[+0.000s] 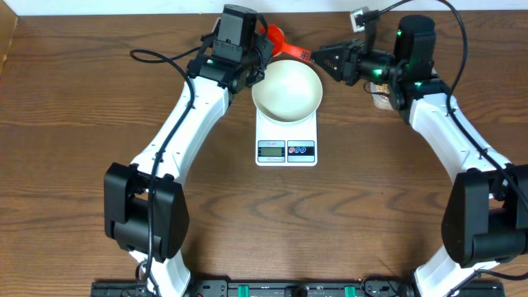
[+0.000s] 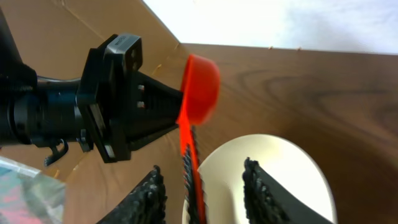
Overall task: Scoop item into bowl and weigh 50g on scale
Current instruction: 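Move the right gripper to the scoop handle above the bowl, then grasp the scoop handle with the right gripper, release left gripper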
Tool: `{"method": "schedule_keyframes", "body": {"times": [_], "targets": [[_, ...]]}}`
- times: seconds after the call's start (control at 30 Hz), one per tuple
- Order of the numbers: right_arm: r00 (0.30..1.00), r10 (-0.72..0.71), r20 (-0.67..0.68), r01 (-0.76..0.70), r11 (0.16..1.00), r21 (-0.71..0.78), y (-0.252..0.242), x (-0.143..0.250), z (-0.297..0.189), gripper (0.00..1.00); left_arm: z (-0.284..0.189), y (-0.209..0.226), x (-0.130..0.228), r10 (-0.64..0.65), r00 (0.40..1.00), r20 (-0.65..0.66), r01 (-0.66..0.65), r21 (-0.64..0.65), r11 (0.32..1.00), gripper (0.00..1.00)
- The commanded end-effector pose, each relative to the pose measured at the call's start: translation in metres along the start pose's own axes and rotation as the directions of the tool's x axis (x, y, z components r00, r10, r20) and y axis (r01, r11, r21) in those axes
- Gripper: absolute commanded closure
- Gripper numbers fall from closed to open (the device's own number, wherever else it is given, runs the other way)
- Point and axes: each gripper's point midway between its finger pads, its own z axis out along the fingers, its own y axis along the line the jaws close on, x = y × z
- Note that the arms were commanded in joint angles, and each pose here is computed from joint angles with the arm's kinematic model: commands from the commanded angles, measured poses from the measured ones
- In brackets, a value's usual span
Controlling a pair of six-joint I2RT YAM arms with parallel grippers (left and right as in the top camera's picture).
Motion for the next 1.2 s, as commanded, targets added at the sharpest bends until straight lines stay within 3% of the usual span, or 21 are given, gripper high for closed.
{"method": "schedule_keyframes", "body": {"times": [0.0,0.2,0.73,1.17], "targets": [[0.999,0.039,-0.001,-0.039,0.999,-0.009,0.005,-0.003,0.006,0.67,0.004,-0.001,0.011,0.032,0.999,-0.024,-0.032,0.002,0.999,0.93],[0.998,0.067,0.006,-0.067,0.998,0.016,0.003,-0.003,0.009,0.74,0.005,-0.004,0.022,0.023,0.999,-0.038,-0.023,0.006,1.000,0.93],[0.996,0.088,-0.012,-0.088,0.996,-0.001,0.007,0.001,0.011,0.76,0.005,-0.008,0.026,0.018,0.999,-0.044,-0.017,0.018,1.000,0.93],[0.994,0.108,-0.022,-0.108,0.994,0.000,0.008,0.004,0.012,0.84,0.005,-0.010,0.031,0.025,0.998,-0.050,-0.024,0.024,0.999,0.93]]}}
